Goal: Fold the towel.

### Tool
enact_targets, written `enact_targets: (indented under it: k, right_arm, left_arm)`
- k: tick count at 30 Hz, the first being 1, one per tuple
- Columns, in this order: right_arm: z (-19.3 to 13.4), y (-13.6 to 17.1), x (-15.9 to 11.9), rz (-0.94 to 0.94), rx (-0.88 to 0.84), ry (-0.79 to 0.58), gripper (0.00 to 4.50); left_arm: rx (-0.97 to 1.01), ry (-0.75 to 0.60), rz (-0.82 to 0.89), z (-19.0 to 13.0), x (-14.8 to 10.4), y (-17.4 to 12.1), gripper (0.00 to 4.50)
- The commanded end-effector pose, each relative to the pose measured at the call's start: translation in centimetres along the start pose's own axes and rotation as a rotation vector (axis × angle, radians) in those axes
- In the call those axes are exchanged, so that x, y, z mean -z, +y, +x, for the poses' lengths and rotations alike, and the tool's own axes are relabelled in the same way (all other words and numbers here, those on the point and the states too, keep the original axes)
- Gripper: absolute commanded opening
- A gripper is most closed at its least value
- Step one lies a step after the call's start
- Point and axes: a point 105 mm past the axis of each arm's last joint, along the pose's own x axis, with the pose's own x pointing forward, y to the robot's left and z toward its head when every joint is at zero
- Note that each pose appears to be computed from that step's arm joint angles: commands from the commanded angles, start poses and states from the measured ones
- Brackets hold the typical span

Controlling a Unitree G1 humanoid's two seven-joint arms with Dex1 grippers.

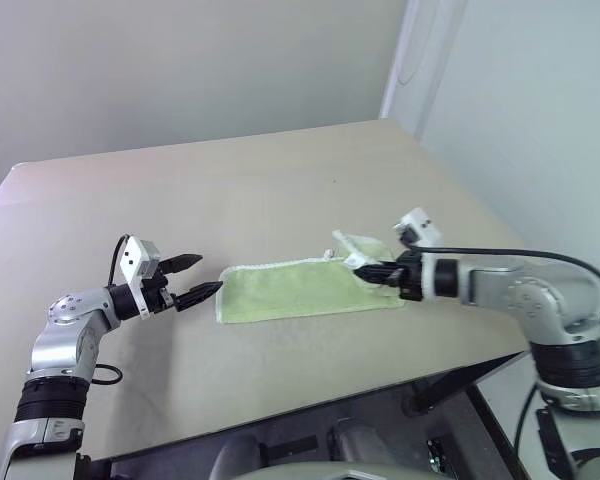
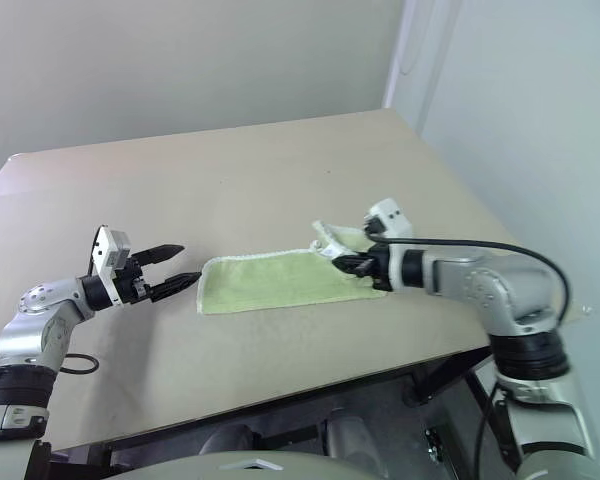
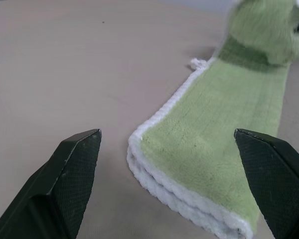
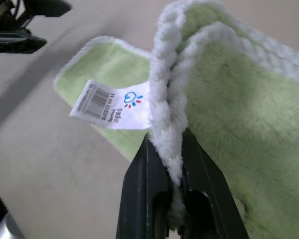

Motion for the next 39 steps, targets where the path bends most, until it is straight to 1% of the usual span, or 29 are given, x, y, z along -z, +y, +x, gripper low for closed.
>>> enact_targets:
  k: [1,3,6,8,10,13,14,18,21,23,25,27,29,31,33,36,39]
  right_arm:
    - [1.7,-0.9,0.4,-0.008,0.057,0.023,0.03]
    - [2.5,-1.0,1.7,-0.004,0.066,0.077,0.03]
    - [2.9,-1.0,2.7,0.007,0.059,0.107,0.03]
    - [2.9,-0.8,2.7,0.005,0.049,0.103,0.03]
    - [2.8,-0.7,2.1,0.001,0.04,0.08,0.03]
    - [2.8,-0.4,0.9,0.002,0.019,0.032,0.76]
    - [2.7,-0.2,0.6,-0.005,0.005,0.02,1.07]
    - [2.4,1.0,0.0,-0.035,-0.056,-0.007,2.49]
    - [1.1,2.7,-1.4,-0.057,-0.148,-0.09,3.5]
    - [0.0,3.2,-2.7,-0.065,-0.179,-0.171,3.5]
    - [-1.1,2.8,-4.1,-0.06,-0.163,-0.253,3.5]
    - [-1.6,1.5,-5.1,-0.045,-0.102,-0.32,3.5]
    - [-1.5,0.0,-5.2,-0.04,-0.021,-0.351,3.5]
    - [-0.9,-1.4,-4.6,-0.056,0.054,-0.345,3.5]
    - [0.0,-2.2,-3.6,-0.115,0.113,-0.32,3.5]
    - [2.2,-3.7,-1.3,-0.226,0.21,-0.237,3.5]
    - [4.0,-4.0,0.9,-0.269,0.225,-0.172,3.5]
  left_arm:
    - [-0.006,-0.023,0.044,0.1,-1.5,0.0,4.5]
    - [-0.013,-0.03,0.042,0.0,-1.8,0.0,4.5]
    - [-0.023,-0.023,0.042,-0.3,-1.8,-0.2,4.5]
    - [-0.026,-0.019,0.043,-0.4,-1.8,-0.4,4.5]
    - [-0.031,-0.024,0.039,-0.4,-2.0,-0.4,4.5]
    - [-0.031,-0.025,0.036,-0.3,-2.0,-0.6,4.5]
    - [-0.03,-0.025,0.034,-0.3,-2.1,-0.6,4.5]
    - [-0.022,-0.021,0.021,0.0,-2.0,-0.9,4.5]
    - [-0.022,-0.02,0.014,0.0,-2.2,-1.0,4.5]
    - [-0.032,-0.023,0.005,-0.1,-2.3,-0.9,4.5]
    - [-0.04,-0.024,-0.01,-0.3,-2.4,-0.8,4.5]
    - [-0.049,-0.025,-0.026,-0.5,-2.4,-0.7,4.5]
    - [-0.063,-0.026,-0.046,-0.8,-2.4,-0.6,4.5]
    - [-0.076,-0.018,-0.079,-0.9,-2.5,-0.6,4.5]
    - [-0.087,-0.006,-0.115,-1.2,-2.5,-0.6,4.5]
    - [-0.107,0.046,-0.157,-1.5,-2.0,-0.5,4.5]
    - [-0.118,0.101,-0.215,-2.0,-1.5,-0.7,4.5]
